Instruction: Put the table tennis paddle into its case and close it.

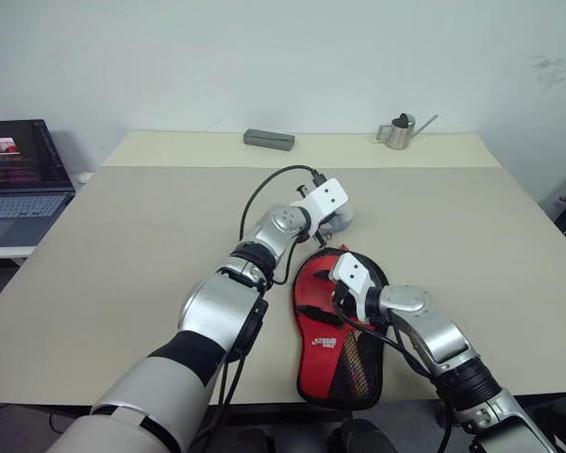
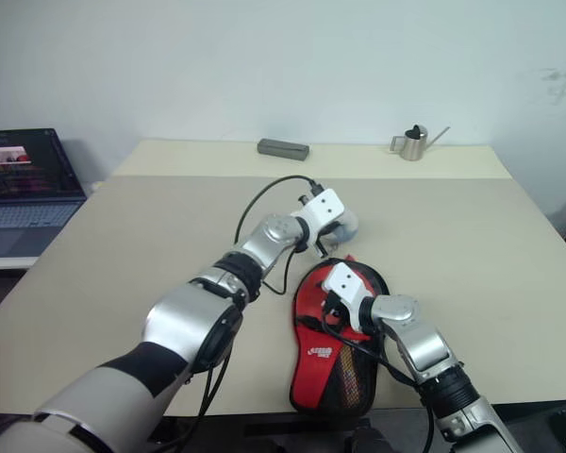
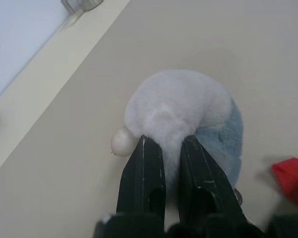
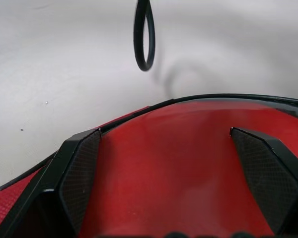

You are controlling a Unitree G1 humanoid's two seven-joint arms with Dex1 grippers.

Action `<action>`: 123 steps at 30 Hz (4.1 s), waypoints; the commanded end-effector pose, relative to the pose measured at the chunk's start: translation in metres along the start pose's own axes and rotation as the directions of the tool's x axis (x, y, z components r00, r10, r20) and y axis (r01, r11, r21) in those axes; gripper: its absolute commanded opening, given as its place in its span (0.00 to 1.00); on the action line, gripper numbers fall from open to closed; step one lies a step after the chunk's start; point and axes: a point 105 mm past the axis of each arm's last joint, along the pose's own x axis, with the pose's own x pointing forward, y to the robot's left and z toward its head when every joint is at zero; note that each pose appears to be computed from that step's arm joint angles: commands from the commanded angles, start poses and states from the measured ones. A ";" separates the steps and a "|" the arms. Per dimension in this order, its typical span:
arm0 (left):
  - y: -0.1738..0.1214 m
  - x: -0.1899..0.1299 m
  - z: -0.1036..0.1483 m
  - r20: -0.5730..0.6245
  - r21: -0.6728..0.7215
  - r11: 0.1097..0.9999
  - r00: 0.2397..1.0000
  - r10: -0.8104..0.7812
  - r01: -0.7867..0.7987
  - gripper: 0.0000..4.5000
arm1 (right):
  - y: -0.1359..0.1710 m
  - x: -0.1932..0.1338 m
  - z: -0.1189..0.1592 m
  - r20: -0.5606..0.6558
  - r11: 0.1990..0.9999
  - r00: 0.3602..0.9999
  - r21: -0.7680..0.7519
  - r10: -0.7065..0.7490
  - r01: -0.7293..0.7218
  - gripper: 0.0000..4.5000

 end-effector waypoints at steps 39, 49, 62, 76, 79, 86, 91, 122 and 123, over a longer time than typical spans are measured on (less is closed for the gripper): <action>-0.040 -0.012 0.068 0.338 -0.023 0.908 0.858 -0.387 0.418 0.87 | 0.019 0.009 -0.062 -0.239 0.993 0.968 0.101 0.081 -0.058 1.00; 0.014 -0.073 0.059 0.523 0.030 0.885 0.748 -0.410 0.464 0.87 | 0.005 -0.006 -0.034 -0.169 0.994 0.983 0.093 0.068 -0.053 1.00; 0.042 -0.152 -0.004 0.452 -0.149 0.907 0.843 -0.292 0.394 0.87 | -0.010 -0.061 0.018 -0.066 0.995 0.996 0.080 0.067 -0.062 1.00; -0.021 -0.159 -0.003 0.421 -0.056 0.779 0.722 -0.549 0.624 0.87 | -0.015 -0.150 0.074 -0.026 0.987 0.995 0.134 0.092 -0.088 1.00; -0.029 -0.151 0.002 0.411 -0.023 0.761 0.700 -0.584 0.648 0.87 | -0.019 -0.163 0.074 -0.043 0.990 0.997 0.128 0.058 -0.052 1.00; -0.055 -0.122 0.018 0.391 0.056 0.738 0.666 -0.636 0.672 0.87 | -0.023 -0.178 0.074 -0.046 0.989 0.999 0.147 0.008 -0.001 1.00; -0.072 -0.111 0.023 0.369 0.085 0.706 0.636 -0.678 0.703 0.87 | -0.024 -0.180 0.073 -0.062 0.989 0.998 0.145 -0.015 0.023 1.00; -0.124 -0.068 -0.029 0.265 -0.125 0.732 0.734 -0.626 0.670 0.87 | -0.136 -0.103 0.111 0.034 0.917 0.922 0.122 -0.386 0.379 1.00; -0.125 -0.069 -0.029 0.265 -0.125 0.732 0.734 -0.626 0.669 0.87 | -0.139 -0.100 0.109 0.027 0.916 0.920 0.114 -0.390 0.385 1.00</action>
